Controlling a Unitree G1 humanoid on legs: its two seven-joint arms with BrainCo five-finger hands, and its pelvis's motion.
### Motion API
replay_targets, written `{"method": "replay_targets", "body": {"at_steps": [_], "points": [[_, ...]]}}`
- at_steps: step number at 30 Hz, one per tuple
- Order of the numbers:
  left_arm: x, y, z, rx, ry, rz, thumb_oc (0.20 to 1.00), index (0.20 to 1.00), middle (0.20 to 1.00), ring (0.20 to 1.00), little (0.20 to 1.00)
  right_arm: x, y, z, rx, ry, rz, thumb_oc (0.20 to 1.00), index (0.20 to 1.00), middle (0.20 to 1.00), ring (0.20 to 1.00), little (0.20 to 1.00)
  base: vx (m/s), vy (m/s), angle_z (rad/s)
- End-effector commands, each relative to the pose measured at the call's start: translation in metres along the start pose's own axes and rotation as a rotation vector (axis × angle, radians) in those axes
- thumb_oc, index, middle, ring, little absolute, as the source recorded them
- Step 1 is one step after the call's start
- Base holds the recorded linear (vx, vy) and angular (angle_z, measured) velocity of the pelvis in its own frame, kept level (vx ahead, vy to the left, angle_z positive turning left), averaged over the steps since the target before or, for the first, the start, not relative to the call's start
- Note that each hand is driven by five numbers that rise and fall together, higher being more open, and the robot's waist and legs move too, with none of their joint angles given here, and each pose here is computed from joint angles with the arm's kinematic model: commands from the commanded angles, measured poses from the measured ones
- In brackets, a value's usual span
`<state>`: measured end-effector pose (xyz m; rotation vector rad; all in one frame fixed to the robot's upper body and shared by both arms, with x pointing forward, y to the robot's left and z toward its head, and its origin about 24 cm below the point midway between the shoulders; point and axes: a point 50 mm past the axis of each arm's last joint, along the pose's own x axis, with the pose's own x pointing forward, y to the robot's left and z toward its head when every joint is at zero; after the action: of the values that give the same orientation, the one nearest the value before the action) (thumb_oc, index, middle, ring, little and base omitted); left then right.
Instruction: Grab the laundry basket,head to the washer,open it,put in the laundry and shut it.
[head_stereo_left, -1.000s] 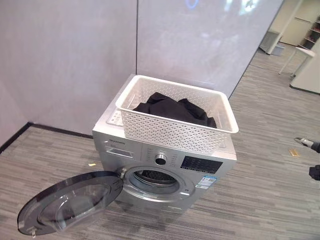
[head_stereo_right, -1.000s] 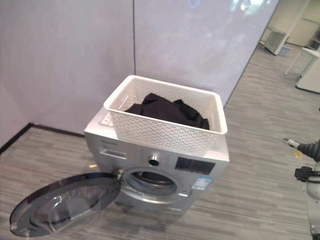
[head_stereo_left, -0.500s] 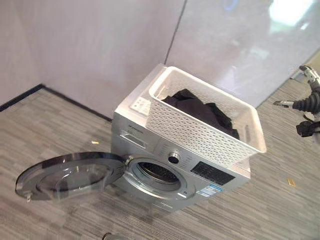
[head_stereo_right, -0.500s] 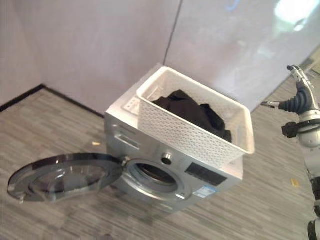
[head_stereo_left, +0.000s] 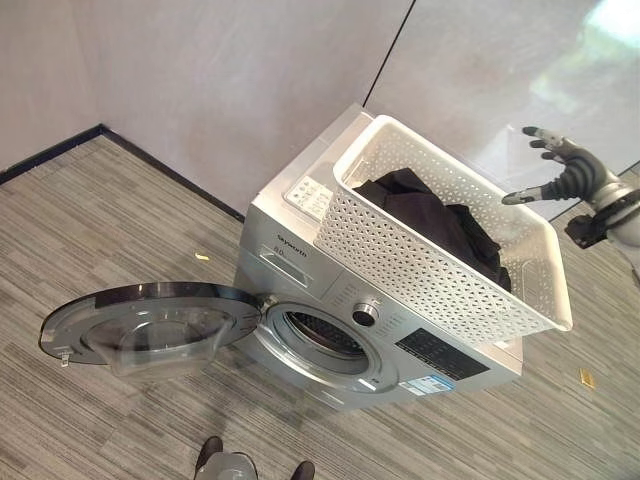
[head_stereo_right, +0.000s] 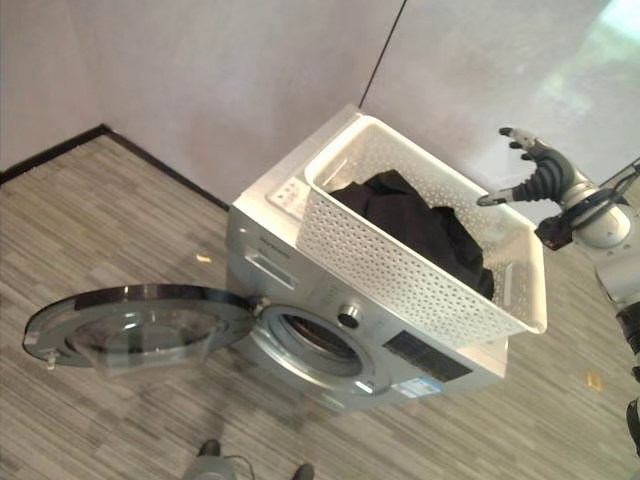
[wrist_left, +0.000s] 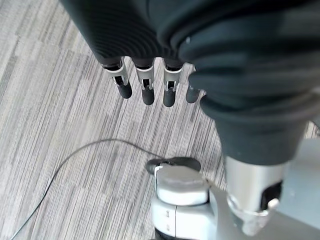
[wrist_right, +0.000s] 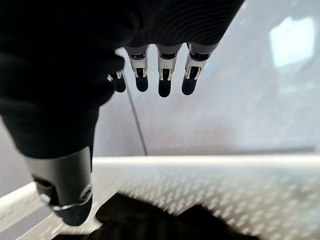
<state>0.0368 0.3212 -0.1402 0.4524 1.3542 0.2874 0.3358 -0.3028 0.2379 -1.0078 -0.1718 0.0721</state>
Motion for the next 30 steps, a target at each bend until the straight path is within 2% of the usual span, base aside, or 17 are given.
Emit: {"method": "replay_targets", "body": {"at_steps": [1,9,14,17,21,26,30], "points": [[-0.001,0.007,-0.010,0.021,0.026,0.017,1.000,1.000,1.000,1.000,1.000,-0.002,-0.030,0.016,0.012,-0.043,-0.031,1.000,1.000,1.000,1.000,1.000,-0.02,0.004,0.11],[-0.001,0.004,-0.008,0.031,0.023,-0.001,1.000,1.000,1.000,1.000,1.000,0.000,-0.006,0.020,0.022,-0.064,0.104,1.000,1.000,1.000,1.000,1.000,-0.02,-0.004,0.10],[-0.001,0.003,-0.009,0.034,0.033,-0.011,1.000,1.000,1.000,1.000,1.000,0.002,0.001,0.015,-0.171,-0.003,0.155,1.000,1.000,1.000,1.000,1.000,-0.02,-0.011,0.12],[-0.001,0.002,-0.007,0.045,0.029,-0.015,1.000,1.000,1.000,1.000,1.000,0.003,0.005,0.013,-0.186,0.006,0.172,1.000,1.000,1.000,1.000,1.000,-0.02,-0.015,0.06],[0.000,0.002,-0.006,0.055,0.025,-0.021,1.000,1.000,1.000,1.000,1.000,0.003,0.016,0.007,-0.177,0.022,0.186,1.000,1.000,1.000,1.000,1.000,-0.01,-0.013,0.11],[0.001,0.004,0.006,0.067,-0.004,-0.006,1.000,1.000,1.000,1.000,1.000,0.012,0.020,0.006,-0.369,0.049,0.129,1.000,1.000,1.000,1.000,1.000,-0.01,-0.007,0.08],[0.002,0.003,0.019,0.083,-0.036,0.002,1.000,1.000,1.000,1.000,1.000,0.020,0.024,0.006,-0.427,0.066,0.086,1.000,1.000,1.000,1.000,1.000,-0.01,-0.006,0.14]]}}
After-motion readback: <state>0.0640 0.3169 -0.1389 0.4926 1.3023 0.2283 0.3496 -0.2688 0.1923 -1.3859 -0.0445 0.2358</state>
